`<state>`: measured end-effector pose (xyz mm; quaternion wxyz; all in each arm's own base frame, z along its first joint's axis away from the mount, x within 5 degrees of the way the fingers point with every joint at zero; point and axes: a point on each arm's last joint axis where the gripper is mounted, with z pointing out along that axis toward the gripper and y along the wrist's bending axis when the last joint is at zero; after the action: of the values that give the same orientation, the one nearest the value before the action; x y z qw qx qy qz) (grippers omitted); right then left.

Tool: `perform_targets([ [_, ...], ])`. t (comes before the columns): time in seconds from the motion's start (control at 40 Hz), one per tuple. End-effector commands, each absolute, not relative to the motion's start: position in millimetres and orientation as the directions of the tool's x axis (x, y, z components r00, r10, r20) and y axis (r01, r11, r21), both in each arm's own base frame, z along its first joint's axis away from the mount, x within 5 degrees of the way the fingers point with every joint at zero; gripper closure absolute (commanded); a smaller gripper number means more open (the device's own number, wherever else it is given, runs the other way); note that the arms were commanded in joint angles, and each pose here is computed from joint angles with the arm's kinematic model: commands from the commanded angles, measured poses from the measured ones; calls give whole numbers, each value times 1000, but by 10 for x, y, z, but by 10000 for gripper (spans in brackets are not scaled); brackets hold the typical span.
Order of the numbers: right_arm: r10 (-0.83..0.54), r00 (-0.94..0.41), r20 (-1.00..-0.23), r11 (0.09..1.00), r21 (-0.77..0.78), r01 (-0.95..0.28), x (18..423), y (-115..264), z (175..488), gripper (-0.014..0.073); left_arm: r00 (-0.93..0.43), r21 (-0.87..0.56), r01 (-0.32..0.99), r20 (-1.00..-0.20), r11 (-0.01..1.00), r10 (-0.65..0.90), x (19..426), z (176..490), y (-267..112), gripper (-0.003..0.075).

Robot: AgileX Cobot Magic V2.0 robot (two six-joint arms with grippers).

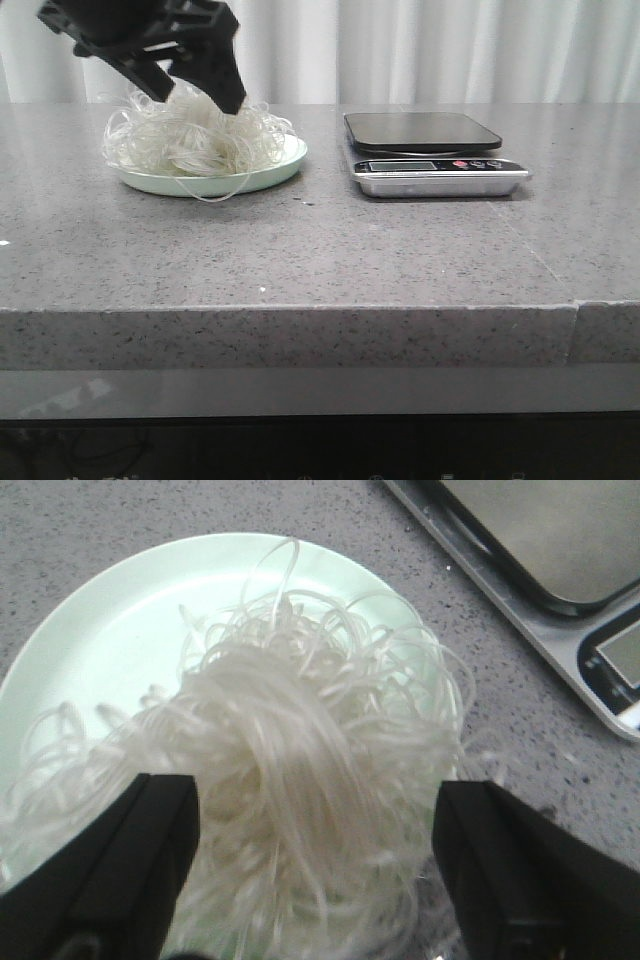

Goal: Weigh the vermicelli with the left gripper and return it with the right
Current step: 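Lower the left gripper onto the vermicelli pile and close on it, then lift the vermicelli with the left gripper and carry it over the scale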

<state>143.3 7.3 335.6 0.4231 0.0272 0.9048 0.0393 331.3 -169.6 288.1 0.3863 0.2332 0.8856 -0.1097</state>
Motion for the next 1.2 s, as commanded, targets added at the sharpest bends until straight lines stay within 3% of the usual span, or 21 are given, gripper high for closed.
perform_targets([
  [0.0,70,-576,-815,996,86,-1,1464,77,3504,46,-513,-11,497,-810,868,284,3399,3098,-1762,154],
  [0.125,70,-576,-815,996,86,-1,1464,77,3504,46,-524,-4,499,-798,867,298,3490,3002,-1804,172],
  [0.375,70,-576,-815,996,86,-1,1464,77,3504,46,-534,-4,499,-789,867,304,3517,2936,-1818,428],
  [0.574,70,-576,-815,996,86,-1,1464,77,3504,46,-535,-4,499,-789,867,304,3516,2935,-1818,571],
  [0.774,70,-576,-815,996,86,-1,1464,77,3504,46,-508,-3,502,-810,865,292,3481,3151,-1803,563],
  [1.174,70,-577,-814,996,86,-1,1464,77,3504,46,-310,0,555,-928,832,207,3371,4200,-1987,563],
])
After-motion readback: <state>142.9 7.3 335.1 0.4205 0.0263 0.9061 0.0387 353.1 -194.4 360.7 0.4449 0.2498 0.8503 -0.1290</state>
